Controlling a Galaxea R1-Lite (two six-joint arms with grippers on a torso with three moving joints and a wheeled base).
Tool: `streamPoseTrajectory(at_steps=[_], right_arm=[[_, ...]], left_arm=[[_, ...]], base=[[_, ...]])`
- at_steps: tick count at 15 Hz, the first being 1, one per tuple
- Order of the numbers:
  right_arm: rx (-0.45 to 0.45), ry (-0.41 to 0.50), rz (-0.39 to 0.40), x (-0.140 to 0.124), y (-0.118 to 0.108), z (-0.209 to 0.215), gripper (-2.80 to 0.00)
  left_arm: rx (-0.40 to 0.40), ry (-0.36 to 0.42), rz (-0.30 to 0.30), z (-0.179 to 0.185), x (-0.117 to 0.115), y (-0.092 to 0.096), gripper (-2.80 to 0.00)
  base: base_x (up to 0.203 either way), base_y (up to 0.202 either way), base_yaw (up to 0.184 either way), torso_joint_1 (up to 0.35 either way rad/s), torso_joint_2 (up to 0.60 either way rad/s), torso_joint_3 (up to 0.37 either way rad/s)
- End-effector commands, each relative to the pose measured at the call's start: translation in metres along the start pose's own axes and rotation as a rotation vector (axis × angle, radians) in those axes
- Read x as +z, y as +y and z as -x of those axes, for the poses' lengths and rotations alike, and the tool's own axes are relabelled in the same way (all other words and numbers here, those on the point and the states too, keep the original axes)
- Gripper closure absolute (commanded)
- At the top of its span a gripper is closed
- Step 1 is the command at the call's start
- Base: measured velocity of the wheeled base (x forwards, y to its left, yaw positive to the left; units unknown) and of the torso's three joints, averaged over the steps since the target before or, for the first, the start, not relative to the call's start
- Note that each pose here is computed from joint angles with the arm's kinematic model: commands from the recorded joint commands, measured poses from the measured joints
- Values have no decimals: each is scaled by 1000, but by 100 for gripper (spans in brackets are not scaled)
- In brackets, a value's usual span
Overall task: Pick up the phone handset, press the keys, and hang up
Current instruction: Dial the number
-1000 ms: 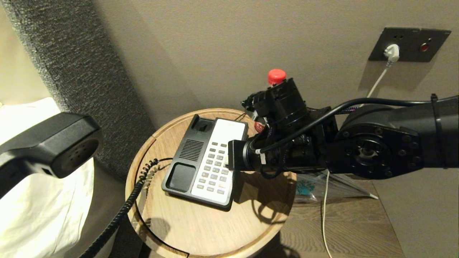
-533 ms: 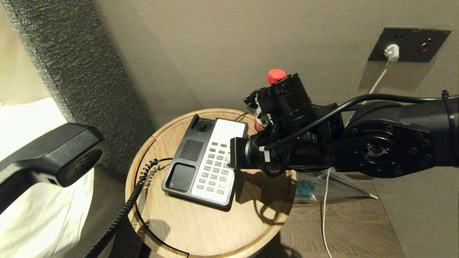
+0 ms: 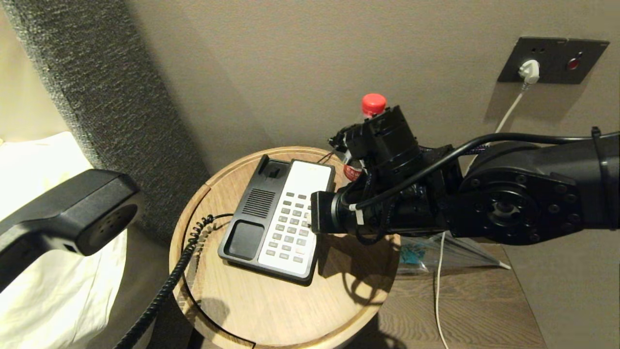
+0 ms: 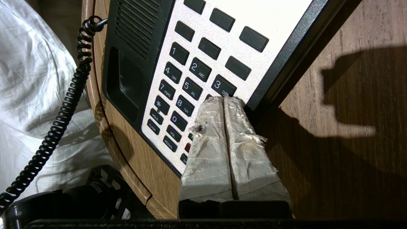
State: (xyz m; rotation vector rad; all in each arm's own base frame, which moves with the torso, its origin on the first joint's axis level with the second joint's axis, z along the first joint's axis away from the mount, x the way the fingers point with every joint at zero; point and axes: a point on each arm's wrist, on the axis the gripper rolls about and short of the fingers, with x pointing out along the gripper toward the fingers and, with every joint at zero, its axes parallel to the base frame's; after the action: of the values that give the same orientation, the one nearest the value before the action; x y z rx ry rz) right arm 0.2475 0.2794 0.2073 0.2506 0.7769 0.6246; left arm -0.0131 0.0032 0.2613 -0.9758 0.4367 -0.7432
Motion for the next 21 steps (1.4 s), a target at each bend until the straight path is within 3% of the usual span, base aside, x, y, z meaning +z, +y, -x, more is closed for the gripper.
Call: streamPoseTrajectory(at_steps=[1, 9, 21], right_arm=[[-6, 11, 0, -2, -1, -5, 0], [-24, 32, 30, -8, -6, -9, 0], [38, 6, -14, 0, 1, 7, 0]], left_arm=[[-1, 1, 5, 0, 0, 0, 0], [-2, 0, 6, 1, 0, 0, 0], [8, 8, 9, 1, -4, 6, 0]], base=[[0, 0, 0, 0, 0, 0], [0, 0, 0, 0, 0, 0], [0, 0, 0, 0, 0, 0]])
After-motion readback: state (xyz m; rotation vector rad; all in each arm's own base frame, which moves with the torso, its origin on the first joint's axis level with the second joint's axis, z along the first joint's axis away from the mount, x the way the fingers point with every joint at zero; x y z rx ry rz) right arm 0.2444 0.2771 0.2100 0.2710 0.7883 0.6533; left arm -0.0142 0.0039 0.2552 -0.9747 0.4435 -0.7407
